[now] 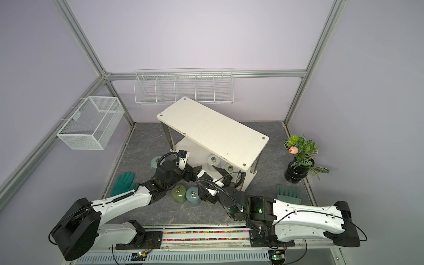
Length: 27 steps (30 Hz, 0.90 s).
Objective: Remove the tea canisters from the shelf
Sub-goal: Pick up the tea canister from the shelf.
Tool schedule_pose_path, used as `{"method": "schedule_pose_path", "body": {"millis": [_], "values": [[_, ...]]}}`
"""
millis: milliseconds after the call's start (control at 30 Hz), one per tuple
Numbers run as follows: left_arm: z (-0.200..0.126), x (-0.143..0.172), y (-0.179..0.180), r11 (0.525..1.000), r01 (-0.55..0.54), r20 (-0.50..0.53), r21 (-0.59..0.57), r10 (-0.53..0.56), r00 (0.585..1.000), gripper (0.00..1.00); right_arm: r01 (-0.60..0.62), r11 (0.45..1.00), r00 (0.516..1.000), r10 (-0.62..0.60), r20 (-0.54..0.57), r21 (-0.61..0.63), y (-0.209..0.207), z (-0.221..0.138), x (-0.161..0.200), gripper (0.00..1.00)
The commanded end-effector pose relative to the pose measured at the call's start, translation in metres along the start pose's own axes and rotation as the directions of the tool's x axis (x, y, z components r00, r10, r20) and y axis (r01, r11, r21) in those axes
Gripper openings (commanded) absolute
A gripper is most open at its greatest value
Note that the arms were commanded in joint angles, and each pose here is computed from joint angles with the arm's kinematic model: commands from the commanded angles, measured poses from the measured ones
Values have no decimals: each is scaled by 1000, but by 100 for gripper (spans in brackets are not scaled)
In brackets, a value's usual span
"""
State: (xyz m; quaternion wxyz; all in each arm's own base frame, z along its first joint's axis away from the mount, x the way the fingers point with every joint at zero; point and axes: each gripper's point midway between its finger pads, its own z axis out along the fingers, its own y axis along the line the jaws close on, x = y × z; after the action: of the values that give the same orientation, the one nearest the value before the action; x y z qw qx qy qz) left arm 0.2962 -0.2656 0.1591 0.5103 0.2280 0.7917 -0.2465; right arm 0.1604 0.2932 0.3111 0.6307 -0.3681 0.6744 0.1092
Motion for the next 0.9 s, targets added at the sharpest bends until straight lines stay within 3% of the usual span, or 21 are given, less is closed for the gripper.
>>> {"method": "schedule_pose_path", "body": {"millis": [0, 300, 867], "values": [[4, -23, -25, 992, -52, 73, 113, 44, 996, 100, -31, 999, 999, 31, 29, 26, -10, -7, -13, 89], [25, -20, -63, 969, -141, 61, 202, 131, 990, 100, -29, 999, 999, 28, 40, 34, -13, -8, -14, 89], [68, -10, -66, 965, -160, 76, 208, 148, 986, 100, -24, 999, 999, 23, 35, 35, -15, -11, -13, 89]]}}
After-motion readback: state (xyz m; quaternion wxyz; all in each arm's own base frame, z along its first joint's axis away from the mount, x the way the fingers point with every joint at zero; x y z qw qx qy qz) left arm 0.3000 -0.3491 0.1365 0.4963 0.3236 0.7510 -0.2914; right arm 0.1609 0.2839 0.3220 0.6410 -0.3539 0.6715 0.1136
